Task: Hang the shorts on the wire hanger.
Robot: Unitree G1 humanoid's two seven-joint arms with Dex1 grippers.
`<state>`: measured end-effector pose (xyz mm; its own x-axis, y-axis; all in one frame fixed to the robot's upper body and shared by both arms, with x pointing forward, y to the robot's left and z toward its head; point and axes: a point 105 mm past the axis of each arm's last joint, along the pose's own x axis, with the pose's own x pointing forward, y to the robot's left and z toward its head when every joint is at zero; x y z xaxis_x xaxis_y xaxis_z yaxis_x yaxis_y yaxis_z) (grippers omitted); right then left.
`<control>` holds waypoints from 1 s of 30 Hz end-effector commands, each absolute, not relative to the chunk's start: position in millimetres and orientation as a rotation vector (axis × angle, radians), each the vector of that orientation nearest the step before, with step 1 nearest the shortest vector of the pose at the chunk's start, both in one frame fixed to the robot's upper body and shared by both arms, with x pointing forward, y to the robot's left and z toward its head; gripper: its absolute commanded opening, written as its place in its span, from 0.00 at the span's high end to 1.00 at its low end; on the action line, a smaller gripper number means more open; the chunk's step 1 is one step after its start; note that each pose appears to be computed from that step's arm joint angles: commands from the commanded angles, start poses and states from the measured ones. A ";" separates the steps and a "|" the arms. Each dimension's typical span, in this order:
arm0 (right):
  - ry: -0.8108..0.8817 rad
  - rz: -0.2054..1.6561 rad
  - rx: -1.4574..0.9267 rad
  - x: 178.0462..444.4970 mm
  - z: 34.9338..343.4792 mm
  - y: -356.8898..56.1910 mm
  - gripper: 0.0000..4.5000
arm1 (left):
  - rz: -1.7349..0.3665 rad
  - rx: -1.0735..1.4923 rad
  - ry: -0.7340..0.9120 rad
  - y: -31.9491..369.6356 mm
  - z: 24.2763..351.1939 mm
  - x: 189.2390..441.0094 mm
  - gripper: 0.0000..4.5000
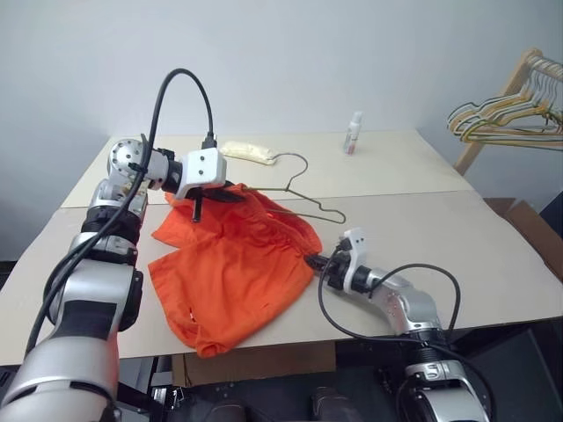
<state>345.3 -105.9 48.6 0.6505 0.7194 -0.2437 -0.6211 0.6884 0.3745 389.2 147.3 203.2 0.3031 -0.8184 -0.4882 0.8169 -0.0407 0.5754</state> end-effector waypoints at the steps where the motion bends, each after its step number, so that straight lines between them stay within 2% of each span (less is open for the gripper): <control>1: 0.314 0.813 0.225 344.1 80.8 -128.9 0.99 | -1.323 0.900 -0.104 158.3 228.0 380.4 1.00; 6: 0.313 0.901 0.173 331.4 105.3 -158.8 0.99 | -1.383 0.841 -0.115 170.9 231.4 365.2 1.00; 11: 0.373 1.008 0.089 319.9 113.2 -178.3 0.99 | -1.417 0.803 -0.119 174.3 233.8 354.8 1.00; 23: 0.376 1.055 -0.088 318.5 126.1 -193.7 0.99 | -1.406 0.845 -0.026 181.6 218.4 358.4 1.00; 30: 0.241 1.046 -0.432 319.9 151.9 -186.0 0.99 | -1.352 0.958 -0.020 173.5 216.2 367.3 1.00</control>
<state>315.8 -176.9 134.6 0.4260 0.8237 -0.3743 -0.9014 0.4220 -0.0973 362.1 169.1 196.5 0.2032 -0.8261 -0.5255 0.8497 -0.1179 0.5140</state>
